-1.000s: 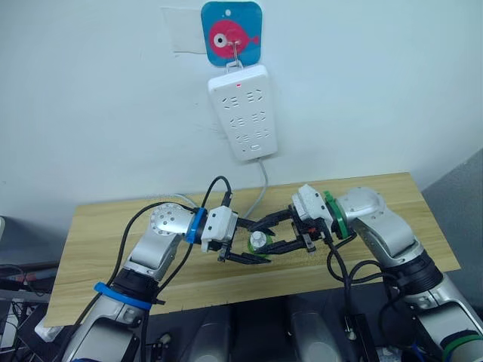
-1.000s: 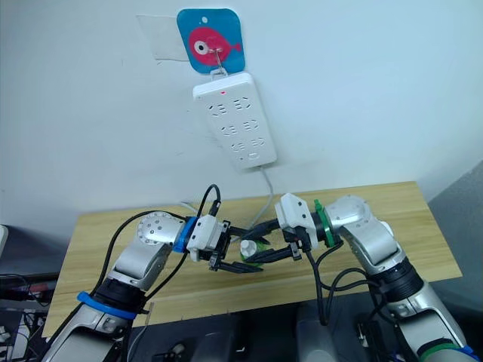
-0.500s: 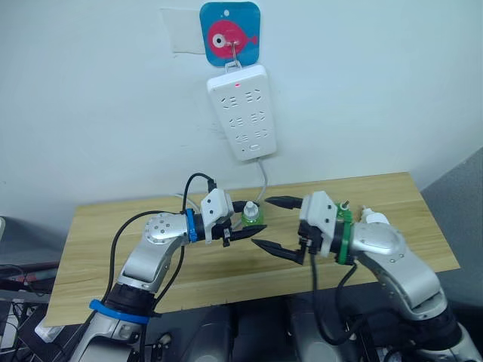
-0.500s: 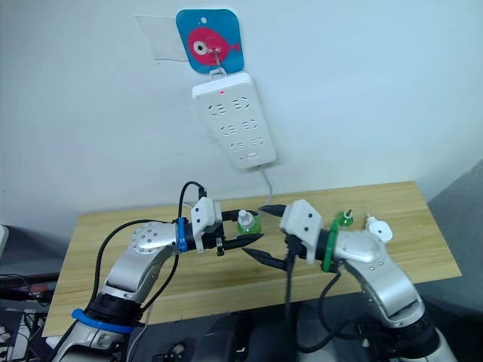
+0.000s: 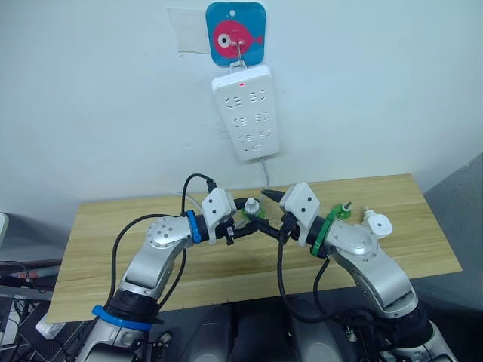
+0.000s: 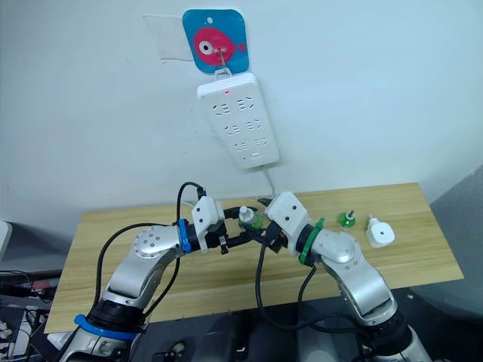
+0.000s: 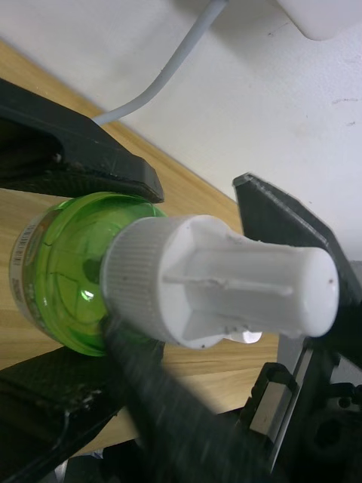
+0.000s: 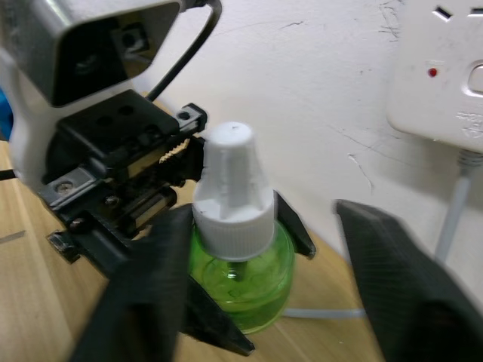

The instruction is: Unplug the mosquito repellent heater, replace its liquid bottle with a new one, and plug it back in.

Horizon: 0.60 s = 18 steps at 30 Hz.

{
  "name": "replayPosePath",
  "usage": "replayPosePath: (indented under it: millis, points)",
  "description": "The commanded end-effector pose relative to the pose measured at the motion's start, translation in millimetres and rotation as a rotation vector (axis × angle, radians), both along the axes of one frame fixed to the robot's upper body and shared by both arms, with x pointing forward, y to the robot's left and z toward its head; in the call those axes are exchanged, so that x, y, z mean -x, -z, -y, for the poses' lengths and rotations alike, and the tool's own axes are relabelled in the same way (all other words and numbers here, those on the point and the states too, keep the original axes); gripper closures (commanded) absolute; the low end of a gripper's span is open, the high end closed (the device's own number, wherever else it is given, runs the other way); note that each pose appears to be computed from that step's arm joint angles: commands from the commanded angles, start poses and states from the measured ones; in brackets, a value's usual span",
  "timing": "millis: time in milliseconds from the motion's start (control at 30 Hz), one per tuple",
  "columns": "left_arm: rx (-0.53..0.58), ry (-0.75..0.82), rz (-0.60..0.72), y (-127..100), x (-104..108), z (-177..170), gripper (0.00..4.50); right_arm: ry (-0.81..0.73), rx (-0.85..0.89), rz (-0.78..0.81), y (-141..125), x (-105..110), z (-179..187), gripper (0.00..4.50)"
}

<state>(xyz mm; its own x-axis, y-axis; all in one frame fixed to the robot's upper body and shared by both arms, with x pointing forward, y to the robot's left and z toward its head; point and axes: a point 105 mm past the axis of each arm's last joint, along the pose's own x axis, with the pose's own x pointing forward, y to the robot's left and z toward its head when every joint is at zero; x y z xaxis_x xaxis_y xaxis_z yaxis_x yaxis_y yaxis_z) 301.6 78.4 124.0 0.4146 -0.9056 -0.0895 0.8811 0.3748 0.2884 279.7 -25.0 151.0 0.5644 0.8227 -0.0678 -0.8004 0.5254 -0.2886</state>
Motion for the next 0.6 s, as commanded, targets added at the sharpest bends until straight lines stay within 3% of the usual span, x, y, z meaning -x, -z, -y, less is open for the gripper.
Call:
replayPosePath:
  millis: [33,100,267,500,600]
  points:
    - [0.015,0.034,0.032,-6,7,9,2.27,0.003,-0.033,0.036,-8,4,-1,2.70]
    - [0.015,0.045,0.026,-4,10,10,2.27,-0.007,-0.040,0.031,-8,8,-1,3.42]
    - [-0.011,0.103,0.021,0,19,11,2.27,-0.082,-0.055,0.021,-13,12,0,3.46]
    - [-0.117,0.484,0.024,6,68,5,2.27,-0.580,0.045,0.002,-23,33,7,3.46]
    - [-0.159,0.622,0.045,8,78,0,2.27,-0.761,0.114,-0.001,-18,35,9,3.46]
